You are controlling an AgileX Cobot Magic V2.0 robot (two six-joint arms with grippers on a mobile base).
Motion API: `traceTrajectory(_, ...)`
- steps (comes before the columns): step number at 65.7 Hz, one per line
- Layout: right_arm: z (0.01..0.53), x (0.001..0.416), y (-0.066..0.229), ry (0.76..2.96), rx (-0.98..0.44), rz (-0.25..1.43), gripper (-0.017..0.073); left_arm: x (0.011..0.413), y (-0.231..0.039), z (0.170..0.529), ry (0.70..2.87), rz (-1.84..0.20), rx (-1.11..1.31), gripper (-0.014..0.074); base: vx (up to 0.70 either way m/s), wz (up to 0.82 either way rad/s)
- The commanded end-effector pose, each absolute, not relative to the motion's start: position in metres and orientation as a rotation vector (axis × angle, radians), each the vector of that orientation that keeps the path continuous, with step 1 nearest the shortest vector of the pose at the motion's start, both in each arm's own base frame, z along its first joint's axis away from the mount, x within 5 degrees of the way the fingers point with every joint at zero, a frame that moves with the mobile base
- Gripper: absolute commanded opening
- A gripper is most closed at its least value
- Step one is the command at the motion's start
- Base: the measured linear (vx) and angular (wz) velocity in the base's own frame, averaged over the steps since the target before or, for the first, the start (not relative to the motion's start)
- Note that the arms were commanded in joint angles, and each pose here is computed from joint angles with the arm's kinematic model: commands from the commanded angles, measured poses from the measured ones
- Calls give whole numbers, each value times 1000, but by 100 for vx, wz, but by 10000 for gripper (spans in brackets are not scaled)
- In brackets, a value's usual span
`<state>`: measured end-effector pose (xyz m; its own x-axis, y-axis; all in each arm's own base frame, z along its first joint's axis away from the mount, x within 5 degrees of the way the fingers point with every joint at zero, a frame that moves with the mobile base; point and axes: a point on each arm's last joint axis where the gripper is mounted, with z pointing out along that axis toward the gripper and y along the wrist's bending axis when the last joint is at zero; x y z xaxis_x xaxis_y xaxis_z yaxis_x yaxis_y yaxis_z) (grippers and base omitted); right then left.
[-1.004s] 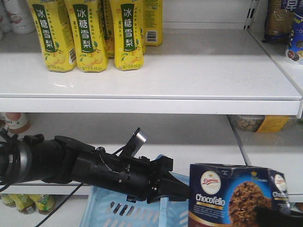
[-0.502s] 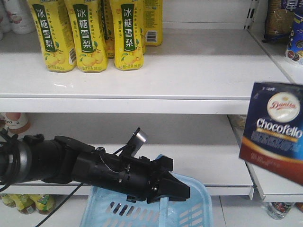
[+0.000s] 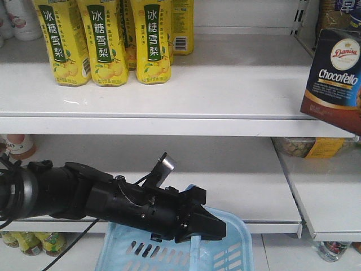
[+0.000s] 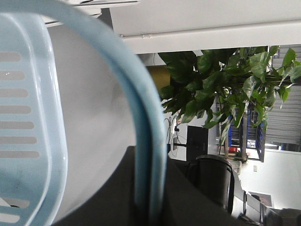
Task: Left arm holds basket, right arm returns cookies
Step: 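Place the Chocofello box on the upper shelf beside the yellow bottles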
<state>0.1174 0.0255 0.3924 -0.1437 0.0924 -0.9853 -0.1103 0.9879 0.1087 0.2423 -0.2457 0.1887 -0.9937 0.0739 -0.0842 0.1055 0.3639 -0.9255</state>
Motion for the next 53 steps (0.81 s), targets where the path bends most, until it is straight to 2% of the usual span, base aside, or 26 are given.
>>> traceTrajectory(1, 408, 133, 34, 1585, -56, 152, 187, 242, -248, 215, 2454, -1845, 208, -6, 0, 0)
traceTrajectory(19, 403, 181, 52, 1593, 31, 138, 189, 242, -248, 215, 2454, -1845, 208, -6, 0, 0)
traceTrajectory(31, 401, 213, 68, 1640, 4, 102, 192, 242, -248, 215, 2454, -1845, 208, -6, 0, 0)
traceTrajectory(43, 391, 245, 61, 1688, 49, 4, 193, 242, -248, 215, 2454, -1845, 208, -6, 0, 0)
traceTrajectory(53, 376, 267, 47, 1731, 74, 33, 193, 242, -248, 215, 2454, -1845, 208, -6, 0, 0)
